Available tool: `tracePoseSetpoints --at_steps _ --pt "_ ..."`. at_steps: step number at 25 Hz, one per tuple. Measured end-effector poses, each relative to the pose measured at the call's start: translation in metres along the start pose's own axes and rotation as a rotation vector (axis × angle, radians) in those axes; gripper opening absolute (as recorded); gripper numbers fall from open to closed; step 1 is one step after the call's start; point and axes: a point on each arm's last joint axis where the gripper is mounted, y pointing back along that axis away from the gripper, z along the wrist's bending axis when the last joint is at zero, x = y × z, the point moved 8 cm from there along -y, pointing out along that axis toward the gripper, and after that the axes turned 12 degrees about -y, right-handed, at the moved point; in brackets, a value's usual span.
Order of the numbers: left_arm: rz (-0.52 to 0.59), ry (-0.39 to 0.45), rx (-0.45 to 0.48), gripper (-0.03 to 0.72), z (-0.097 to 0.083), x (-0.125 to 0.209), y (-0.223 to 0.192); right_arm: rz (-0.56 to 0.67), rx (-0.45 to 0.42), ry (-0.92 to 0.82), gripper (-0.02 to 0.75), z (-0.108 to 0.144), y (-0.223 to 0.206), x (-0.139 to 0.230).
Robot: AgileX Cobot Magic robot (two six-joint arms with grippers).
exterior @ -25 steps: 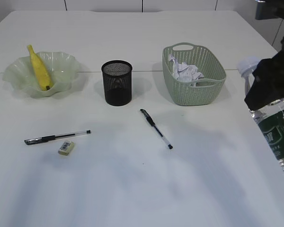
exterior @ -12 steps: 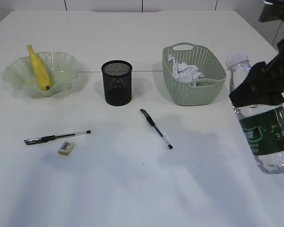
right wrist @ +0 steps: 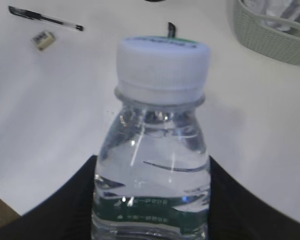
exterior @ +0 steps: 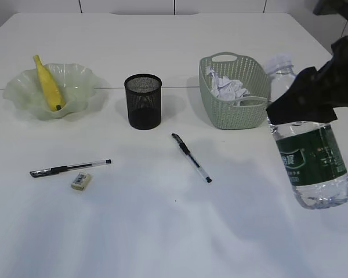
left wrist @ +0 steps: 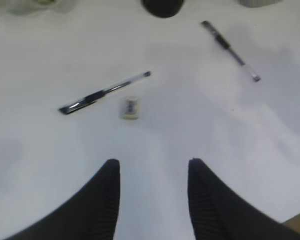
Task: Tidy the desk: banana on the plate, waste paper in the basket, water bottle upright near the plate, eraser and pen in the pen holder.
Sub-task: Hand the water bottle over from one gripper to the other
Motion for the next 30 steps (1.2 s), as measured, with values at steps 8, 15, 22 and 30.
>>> tracePoseSetpoints --at_steps 8,15,22,30 --pt "-0.155 -0.078 0.183 0.319 -0.032 -0.025 0.005 -0.096 -0.197 0.064 0.398 0.034 0.005 -0.015" --pt "-0.209 -0.133 0.244 0.319 -0.043 -0.032 0.008 -0.279 -0.339 0.144 0.398 0.059 0.017 -0.042" --pt "-0.250 -0.201 0.382 0.319 -0.064 -0.038 0.006 -0.386 -0.422 0.210 0.398 0.074 0.028 -0.055" --pt "-0.269 -0.311 0.437 0.319 -0.071 -0.040 -0.001 -0.461 -0.557 0.250 0.397 0.095 0.044 -0.060"
